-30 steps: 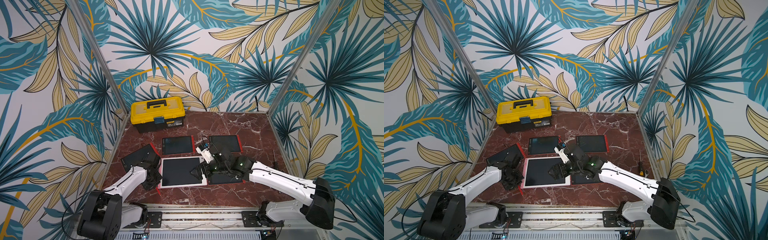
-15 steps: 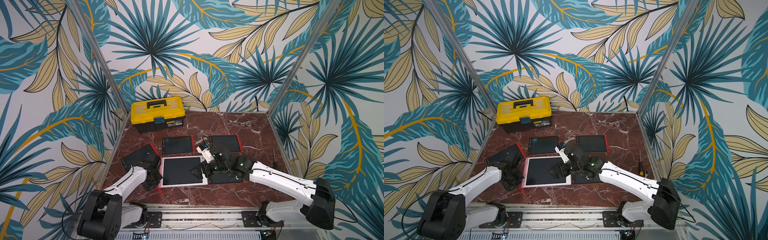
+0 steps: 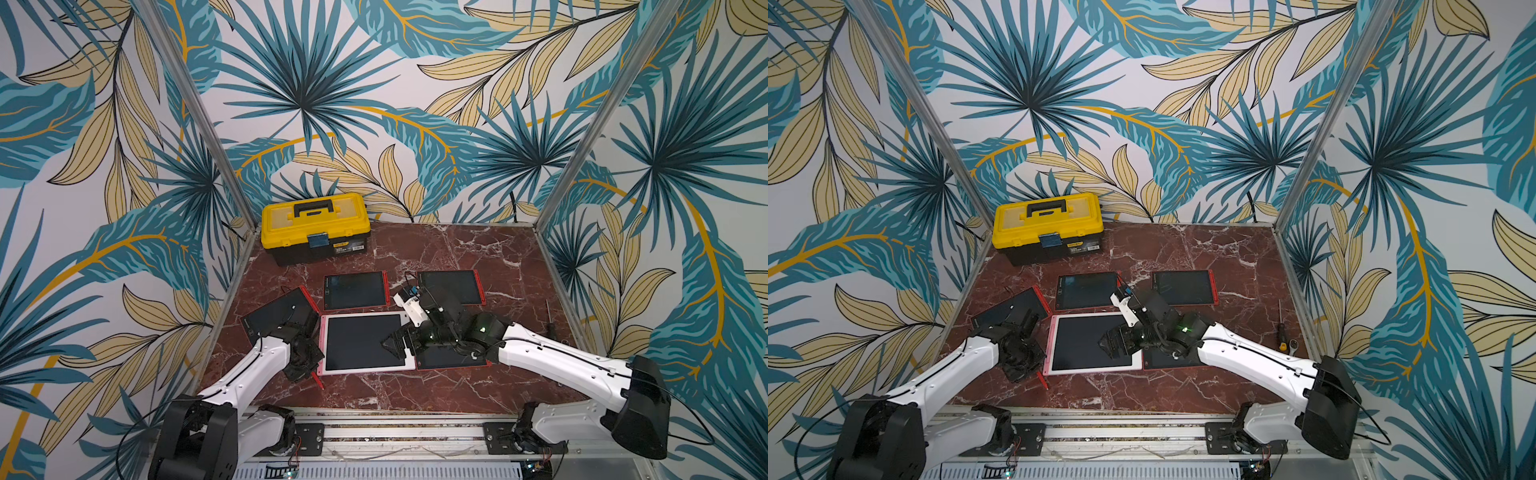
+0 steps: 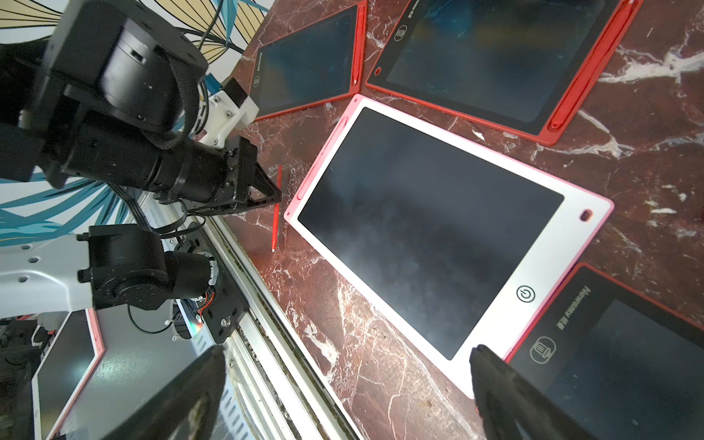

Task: Place the stylus back onto the writing tablet
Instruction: Pick up the stylus from the center of the board.

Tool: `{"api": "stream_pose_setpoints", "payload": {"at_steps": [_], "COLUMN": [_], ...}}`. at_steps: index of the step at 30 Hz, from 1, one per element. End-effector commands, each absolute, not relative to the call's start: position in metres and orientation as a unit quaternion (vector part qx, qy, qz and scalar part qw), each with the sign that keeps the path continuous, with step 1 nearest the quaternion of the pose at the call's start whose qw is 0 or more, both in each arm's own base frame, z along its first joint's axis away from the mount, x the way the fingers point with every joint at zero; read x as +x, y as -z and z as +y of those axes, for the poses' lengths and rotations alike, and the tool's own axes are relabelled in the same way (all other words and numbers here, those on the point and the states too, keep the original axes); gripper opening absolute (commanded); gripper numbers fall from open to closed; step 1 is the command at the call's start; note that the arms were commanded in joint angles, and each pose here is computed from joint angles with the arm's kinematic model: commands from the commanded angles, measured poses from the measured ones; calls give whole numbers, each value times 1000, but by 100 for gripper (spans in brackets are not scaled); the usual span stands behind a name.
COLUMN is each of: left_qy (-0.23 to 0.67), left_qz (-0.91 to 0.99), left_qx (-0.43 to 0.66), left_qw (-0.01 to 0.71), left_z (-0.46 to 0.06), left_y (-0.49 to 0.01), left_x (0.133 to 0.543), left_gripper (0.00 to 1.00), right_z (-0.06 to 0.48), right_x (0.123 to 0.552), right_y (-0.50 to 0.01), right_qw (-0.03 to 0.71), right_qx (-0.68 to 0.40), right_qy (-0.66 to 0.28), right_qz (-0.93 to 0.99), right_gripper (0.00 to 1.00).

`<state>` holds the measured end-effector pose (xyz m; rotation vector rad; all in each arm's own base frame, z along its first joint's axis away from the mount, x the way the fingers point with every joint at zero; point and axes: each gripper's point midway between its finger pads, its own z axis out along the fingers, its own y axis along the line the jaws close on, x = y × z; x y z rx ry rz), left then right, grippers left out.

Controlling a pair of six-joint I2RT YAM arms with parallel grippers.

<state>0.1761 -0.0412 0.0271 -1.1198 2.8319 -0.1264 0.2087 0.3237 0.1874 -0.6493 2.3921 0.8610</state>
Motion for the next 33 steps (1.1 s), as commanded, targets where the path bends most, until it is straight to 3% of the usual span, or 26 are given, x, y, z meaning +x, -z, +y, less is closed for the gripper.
{"api": "stream_pose_setpoints", "payload": {"at_steps": [1,9,22,33], "left_qy": [61,94,144,180], "left_qz": [928,927,927,928], "left_qx": [-360,-354,-327,-302], "left_qw": [67,81,117,124], "left_z": [-45,-57,-95,-123], "left_y": [-47,-66,-112,-123], "left_x": [192,210,253,269], "left_gripper": [12,12,12,12], "right_z": [320,322,376,410], "right_x": [206,211,211,230], "right_y": [-184,-174,-155,-140], "right_qw": [257,250,161,109], "right_qx": [-231,-198,-129,-96], "right_qy": [-319,-318,-441,-531], "right_qz": [883,893,873,835], "right_gripper": [100,99,93,76]}}
